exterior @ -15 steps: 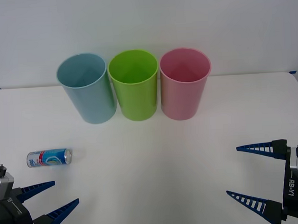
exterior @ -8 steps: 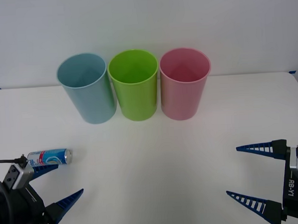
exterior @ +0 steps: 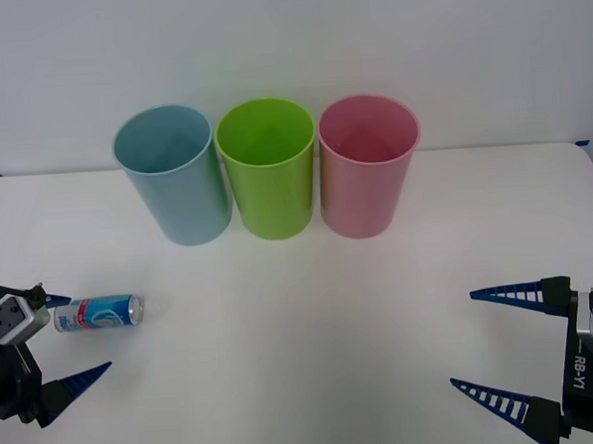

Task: Put cans in the blue bin and PET bottles in the pink bin and trash in the green bin.

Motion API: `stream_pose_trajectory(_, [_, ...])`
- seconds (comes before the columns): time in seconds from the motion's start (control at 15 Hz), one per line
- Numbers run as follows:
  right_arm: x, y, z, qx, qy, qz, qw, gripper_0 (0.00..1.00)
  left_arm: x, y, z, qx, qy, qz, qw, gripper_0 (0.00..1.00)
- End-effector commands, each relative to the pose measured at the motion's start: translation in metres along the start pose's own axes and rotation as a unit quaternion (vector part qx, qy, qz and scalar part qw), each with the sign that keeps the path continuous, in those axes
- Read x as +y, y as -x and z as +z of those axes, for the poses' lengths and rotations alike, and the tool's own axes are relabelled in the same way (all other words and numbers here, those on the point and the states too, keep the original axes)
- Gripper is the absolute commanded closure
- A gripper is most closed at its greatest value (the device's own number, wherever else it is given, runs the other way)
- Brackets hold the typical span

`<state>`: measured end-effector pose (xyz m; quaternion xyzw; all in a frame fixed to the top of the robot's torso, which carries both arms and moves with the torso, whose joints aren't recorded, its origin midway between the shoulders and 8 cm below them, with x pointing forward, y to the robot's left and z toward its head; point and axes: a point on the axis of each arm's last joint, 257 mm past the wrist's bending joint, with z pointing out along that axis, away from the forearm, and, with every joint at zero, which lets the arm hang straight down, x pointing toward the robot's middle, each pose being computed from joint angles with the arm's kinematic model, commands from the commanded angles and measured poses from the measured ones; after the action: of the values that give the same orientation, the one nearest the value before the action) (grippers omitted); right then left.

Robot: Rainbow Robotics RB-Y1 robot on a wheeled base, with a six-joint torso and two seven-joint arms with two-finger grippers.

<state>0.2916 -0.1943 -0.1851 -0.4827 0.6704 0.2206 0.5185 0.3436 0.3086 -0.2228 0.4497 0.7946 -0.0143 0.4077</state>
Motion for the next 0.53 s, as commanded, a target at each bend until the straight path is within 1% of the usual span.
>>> stream_pose_trajectory(0.07, [0.0,0.0,0.0,0.0,0.0,0.0,1.0,0.0,0.021,0.003,-0.005,0.02,0.014,0.047,0.9986,0.0])
stream_pose_trajectory(0.13, [0.0,0.0,0.0,0.0,0.0,0.0,1.0,0.0,0.025,0.005,-0.006,0.025,0.013,0.059,0.9978,0.0])
stream_pose_trajectory(0.2, [0.0,0.0,0.0,0.0,0.0,0.0,1.0,0.0,0.03,0.005,-0.009,0.039,0.011,0.062,0.9973,0.0])
stream_pose_trajectory(0.33, [0.0,0.0,0.0,0.0,0.0,0.0,1.0,0.0,0.028,0.011,-0.01,0.055,-0.005,0.071,0.9959,0.0])
stream_pose_trajectory(0.53, [0.0,0.0,0.0,0.0,0.0,0.0,1.0,0.0,0.021,0.019,0.005,0.061,-0.028,0.06,0.9959,0.0])
